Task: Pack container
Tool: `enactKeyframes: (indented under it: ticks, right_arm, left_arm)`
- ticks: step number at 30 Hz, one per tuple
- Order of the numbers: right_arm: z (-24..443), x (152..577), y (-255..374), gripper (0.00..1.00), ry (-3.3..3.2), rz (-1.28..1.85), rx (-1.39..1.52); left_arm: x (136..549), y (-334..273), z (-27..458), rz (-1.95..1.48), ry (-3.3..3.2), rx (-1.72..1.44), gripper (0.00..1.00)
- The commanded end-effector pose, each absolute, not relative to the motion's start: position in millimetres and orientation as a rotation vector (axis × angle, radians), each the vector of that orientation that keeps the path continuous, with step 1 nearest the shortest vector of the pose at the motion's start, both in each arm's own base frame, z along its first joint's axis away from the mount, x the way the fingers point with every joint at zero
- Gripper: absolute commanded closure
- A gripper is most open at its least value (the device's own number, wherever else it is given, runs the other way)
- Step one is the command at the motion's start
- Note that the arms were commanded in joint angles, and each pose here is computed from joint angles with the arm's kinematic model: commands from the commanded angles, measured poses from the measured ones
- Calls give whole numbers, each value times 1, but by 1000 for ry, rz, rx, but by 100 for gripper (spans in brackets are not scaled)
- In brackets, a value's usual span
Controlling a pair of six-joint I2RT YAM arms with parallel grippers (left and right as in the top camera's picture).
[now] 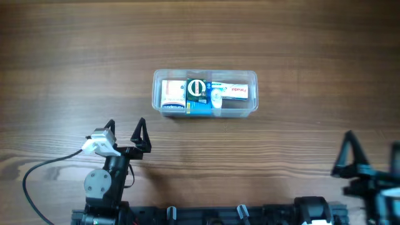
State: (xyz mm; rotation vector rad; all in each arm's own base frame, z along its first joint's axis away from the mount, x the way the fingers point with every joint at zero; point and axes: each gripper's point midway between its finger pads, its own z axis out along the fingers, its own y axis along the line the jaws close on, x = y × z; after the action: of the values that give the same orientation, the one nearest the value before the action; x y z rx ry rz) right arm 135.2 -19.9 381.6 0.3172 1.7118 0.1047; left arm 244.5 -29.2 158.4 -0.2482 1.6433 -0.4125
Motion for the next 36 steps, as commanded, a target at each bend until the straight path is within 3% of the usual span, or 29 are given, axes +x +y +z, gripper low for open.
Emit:
enactKeyframes:
  ticks: [1, 11, 18, 36]
  right_arm:
    - [335, 155, -17, 0, 1676, 193, 384]
    - [292, 222, 16, 0, 1442, 300, 143]
    - [266, 230, 33, 0, 1359, 197, -90]
    - [181, 243, 39, 0, 1542, 187, -149]
  left_arm:
    - [244, -29, 157, -402, 1642, -229, 0]
    - [244, -29, 157, -402, 1642, -229, 0]
    - [244, -29, 157, -402, 1642, -229, 0]
    - [244, -29, 157, -402, 1642, -229, 0]
